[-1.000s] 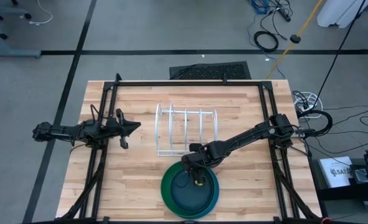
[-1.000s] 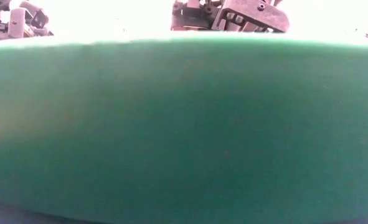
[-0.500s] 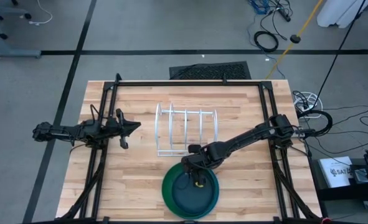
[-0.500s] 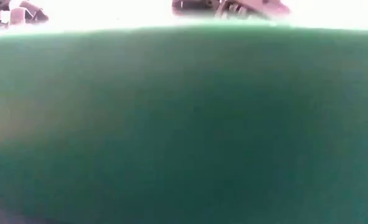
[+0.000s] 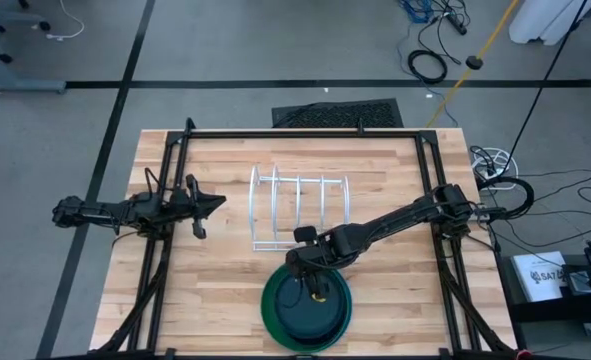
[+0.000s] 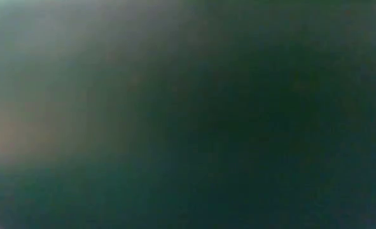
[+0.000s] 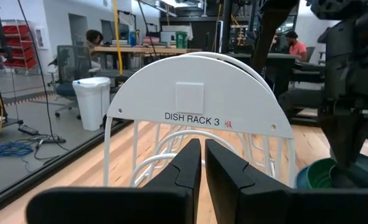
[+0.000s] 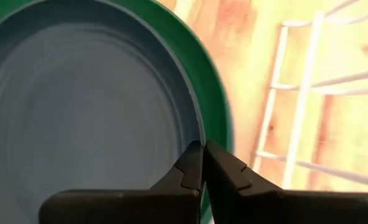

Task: Sort dishes
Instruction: Put the dark blue plate into the dish rack

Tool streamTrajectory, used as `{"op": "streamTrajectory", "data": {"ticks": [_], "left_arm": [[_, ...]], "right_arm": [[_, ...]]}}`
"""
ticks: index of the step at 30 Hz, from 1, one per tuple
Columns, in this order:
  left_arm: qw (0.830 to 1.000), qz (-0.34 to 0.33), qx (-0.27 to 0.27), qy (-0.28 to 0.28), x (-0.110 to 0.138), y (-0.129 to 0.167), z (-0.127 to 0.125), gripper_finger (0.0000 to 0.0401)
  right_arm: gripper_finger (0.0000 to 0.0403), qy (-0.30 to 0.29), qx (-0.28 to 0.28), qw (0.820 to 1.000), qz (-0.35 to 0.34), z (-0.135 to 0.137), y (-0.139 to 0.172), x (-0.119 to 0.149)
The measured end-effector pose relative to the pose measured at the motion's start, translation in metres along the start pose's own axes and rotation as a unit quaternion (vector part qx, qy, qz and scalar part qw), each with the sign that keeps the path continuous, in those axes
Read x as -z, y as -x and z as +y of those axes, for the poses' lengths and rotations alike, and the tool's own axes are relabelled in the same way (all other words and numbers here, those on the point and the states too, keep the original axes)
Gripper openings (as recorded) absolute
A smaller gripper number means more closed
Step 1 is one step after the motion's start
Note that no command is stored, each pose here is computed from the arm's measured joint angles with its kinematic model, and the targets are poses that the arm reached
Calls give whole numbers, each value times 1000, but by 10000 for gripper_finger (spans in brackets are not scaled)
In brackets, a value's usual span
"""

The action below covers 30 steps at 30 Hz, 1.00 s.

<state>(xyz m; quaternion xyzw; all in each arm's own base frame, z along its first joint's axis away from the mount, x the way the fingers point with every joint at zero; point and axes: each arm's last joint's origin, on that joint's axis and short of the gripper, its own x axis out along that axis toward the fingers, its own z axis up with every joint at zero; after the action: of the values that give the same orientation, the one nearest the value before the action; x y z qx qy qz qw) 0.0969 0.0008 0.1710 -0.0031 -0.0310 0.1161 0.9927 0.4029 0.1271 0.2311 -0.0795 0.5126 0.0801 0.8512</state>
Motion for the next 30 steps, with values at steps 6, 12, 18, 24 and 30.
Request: {"op": "streamTrajectory", "data": {"ticks": [6,12,18,24,30], "left_arm": [[1000,0,0,0,0,0,0,34],[1000,0,0,0,0,0,0,34],[1000,0,0,0,0,0,0,34],[1000,-1,5,1,0,0,0,34],[999,-24,27,4,-5,0,-1,34]], "right_arm": [[0,36,41,999,1,-3,24,-14],[0,85,86,992,-33,-6,58,-36],[0,133,148,977,-75,-11,96,-56],[0,156,189,961,-131,-16,137,-66],[0,143,216,949,-180,-22,181,-60]]}}
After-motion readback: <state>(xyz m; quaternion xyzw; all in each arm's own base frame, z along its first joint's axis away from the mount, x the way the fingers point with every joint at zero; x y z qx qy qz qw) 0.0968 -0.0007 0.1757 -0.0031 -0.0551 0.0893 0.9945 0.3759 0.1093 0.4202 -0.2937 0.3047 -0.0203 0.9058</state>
